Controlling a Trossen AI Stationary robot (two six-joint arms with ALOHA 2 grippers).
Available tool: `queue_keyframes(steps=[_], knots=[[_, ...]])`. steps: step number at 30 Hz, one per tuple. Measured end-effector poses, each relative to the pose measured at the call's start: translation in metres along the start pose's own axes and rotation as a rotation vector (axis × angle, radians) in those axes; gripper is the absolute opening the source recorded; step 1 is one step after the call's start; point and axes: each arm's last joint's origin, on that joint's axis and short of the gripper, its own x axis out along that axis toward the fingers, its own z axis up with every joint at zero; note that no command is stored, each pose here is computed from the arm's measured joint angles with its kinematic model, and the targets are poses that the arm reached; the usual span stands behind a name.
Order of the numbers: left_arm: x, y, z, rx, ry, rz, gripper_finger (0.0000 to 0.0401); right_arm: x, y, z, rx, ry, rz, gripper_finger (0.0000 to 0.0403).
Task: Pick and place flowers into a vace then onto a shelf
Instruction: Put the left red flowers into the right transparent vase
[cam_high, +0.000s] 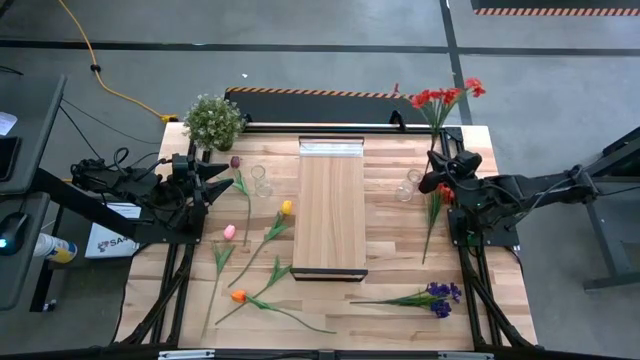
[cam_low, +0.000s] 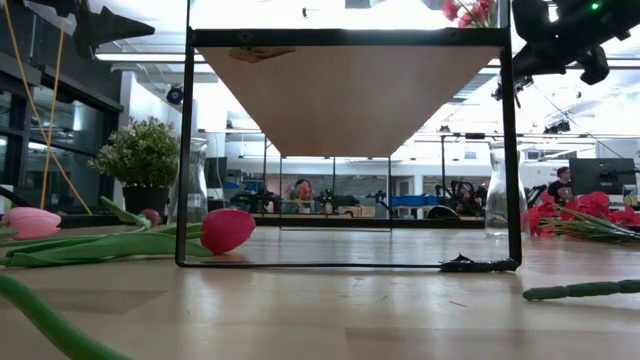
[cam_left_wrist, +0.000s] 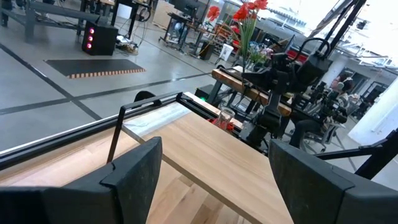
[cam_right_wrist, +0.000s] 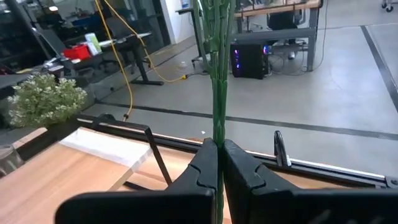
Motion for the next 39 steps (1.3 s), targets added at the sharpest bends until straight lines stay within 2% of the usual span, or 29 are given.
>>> queue_keyframes(steps=[8, 13, 20, 28, 39], knots=[[0.000, 0.000, 0.000, 0.000, 0.000, 0.000, 0.0326, -0.007, -0.011, -0.006, 0.041, 0.010, 0.081, 0.0001], [0.000, 0.000, 0.000, 0.000, 0.000, 0.001, 0.0326, -0.007, -0.006, -0.011, 0.041, -0.036, 0.104, 0.0001], [0.000, 0.000, 0.000, 0.000, -0.003, 0.006, 0.0326, -0.004, 0.000, -0.020, -0.004, -0.092, 0.111, 0.0001], [0.000, 0.000, 0.000, 0.000, -0.004, 0.008, 0.0326, -0.003, -0.001, -0.023, -0.048, -0.089, 0.110, 0.0002], [0.000, 0.000, 0.000, 0.000, -0.004, 0.008, 0.0326, -0.003, -0.004, -0.029, -0.014, -0.060, 0.101, 0.0002]])
